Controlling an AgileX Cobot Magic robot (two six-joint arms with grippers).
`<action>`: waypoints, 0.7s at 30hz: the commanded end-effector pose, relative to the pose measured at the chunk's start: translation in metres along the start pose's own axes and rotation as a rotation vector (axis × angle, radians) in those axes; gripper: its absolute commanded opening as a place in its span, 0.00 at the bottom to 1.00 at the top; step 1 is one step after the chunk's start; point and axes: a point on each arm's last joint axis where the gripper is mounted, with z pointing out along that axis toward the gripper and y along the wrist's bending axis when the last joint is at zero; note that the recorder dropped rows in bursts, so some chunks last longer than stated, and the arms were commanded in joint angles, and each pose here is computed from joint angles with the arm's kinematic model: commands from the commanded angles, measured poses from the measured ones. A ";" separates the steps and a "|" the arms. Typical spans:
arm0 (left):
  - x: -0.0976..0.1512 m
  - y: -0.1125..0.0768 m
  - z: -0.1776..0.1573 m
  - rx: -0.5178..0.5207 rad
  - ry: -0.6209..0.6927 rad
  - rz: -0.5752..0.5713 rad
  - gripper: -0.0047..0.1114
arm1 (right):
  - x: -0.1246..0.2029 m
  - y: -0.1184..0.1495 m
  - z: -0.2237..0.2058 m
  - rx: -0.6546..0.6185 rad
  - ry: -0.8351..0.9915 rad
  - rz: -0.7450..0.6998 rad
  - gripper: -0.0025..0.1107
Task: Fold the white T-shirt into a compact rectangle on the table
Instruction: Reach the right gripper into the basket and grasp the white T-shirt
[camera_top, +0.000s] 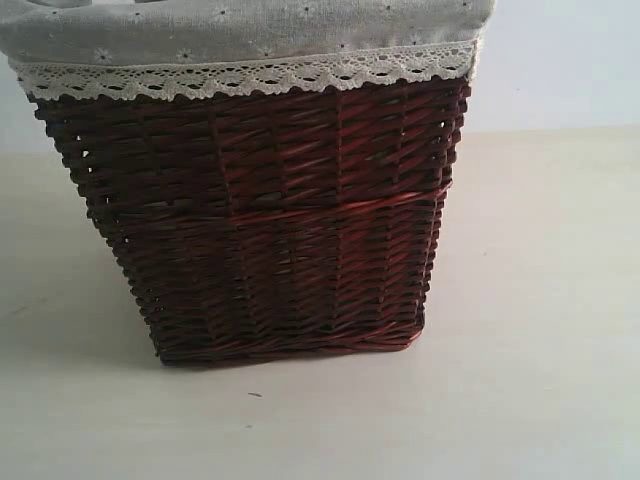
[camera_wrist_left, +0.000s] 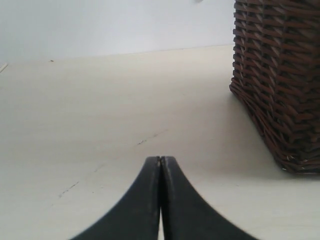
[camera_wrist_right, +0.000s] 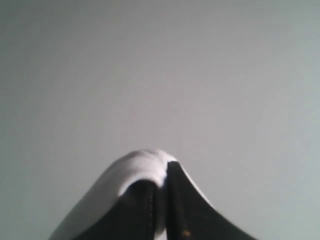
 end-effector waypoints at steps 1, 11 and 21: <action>-0.001 0.000 0.000 0.001 -0.012 -0.004 0.04 | -0.035 -0.005 -0.007 0.094 -0.112 -0.007 0.02; -0.001 0.000 0.000 0.001 -0.012 -0.004 0.04 | -0.032 -0.029 -0.017 0.403 -0.061 -0.426 0.02; -0.001 0.000 0.000 0.001 -0.012 -0.004 0.04 | 0.037 -0.075 -0.040 0.829 0.504 -0.750 0.02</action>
